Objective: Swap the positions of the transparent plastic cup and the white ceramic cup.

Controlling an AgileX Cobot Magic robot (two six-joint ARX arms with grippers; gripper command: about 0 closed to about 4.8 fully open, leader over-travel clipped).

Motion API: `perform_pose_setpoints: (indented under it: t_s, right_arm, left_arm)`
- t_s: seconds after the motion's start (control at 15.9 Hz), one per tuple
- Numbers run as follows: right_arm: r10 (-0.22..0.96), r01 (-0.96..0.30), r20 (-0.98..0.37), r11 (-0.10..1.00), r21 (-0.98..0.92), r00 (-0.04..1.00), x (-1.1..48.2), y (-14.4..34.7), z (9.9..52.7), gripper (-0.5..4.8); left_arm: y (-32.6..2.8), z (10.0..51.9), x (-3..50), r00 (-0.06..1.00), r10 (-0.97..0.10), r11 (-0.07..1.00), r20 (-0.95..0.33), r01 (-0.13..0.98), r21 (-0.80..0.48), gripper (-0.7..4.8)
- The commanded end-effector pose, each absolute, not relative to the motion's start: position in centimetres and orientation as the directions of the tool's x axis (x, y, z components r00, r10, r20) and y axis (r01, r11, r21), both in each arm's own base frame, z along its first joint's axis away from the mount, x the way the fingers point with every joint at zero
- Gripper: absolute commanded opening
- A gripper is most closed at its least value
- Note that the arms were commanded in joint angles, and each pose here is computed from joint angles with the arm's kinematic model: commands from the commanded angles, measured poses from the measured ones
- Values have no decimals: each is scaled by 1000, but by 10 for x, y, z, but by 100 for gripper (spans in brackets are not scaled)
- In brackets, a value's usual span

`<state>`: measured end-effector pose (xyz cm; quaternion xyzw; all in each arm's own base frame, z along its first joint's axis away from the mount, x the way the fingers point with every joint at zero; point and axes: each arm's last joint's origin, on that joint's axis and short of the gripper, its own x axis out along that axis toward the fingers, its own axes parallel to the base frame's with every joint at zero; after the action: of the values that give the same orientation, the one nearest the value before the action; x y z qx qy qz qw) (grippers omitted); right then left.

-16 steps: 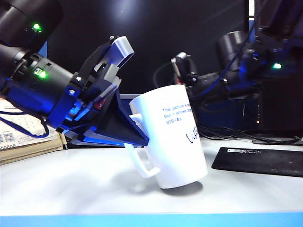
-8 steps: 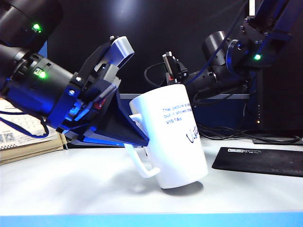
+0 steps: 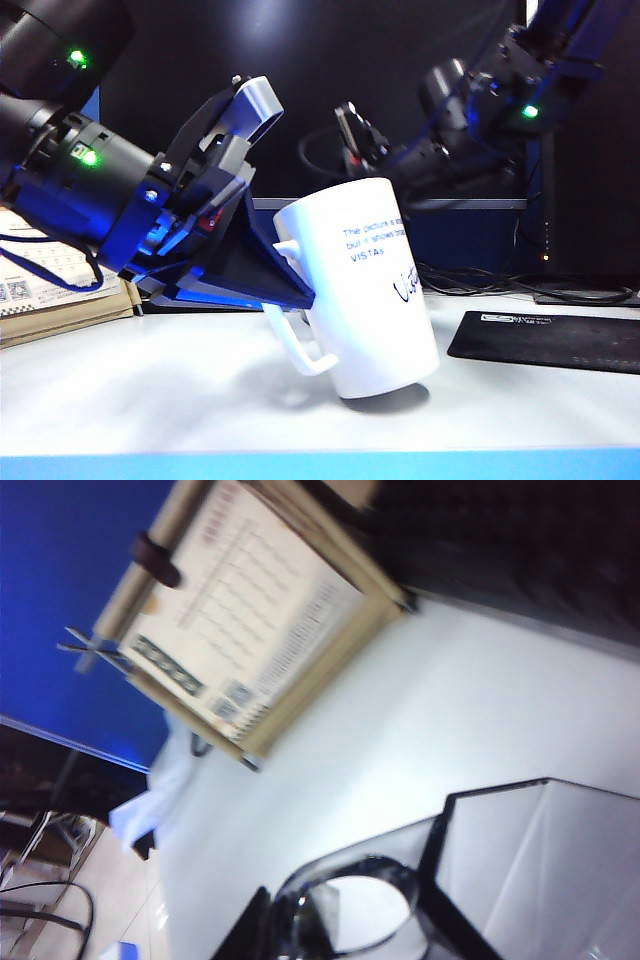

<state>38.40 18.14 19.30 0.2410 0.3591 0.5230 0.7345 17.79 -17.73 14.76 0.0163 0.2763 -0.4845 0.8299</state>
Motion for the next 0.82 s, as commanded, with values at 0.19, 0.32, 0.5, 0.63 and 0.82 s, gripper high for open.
perform_pose_setpoints:
  t_s: [0.19,0.32,0.5,0.63,0.82]
  right_arm:
    - [958,-651,-242,282,704,154,384,198,214,-2]
    - [967,-672,-227,246,698,118,381,209,219,-2]
    - [971,-693,-223,220,687,88,376,218,220,-2]
    - [973,-697,-218,206,687,73,375,221,221,-2]
    - [985,-716,-173,122,688,1,382,226,232,-2]
  left_arm:
    - [-176,144,177,375,-780,542,-501,805,-242,-6]
    - [-176,145,177,375,-780,542,-500,805,-242,-6]
    - [-176,144,177,374,-781,542,-501,804,-245,-6]
    - [-176,145,177,374,-781,542,-500,804,-245,-6]
    - [-176,145,177,374,-781,542,-500,804,-245,-6]
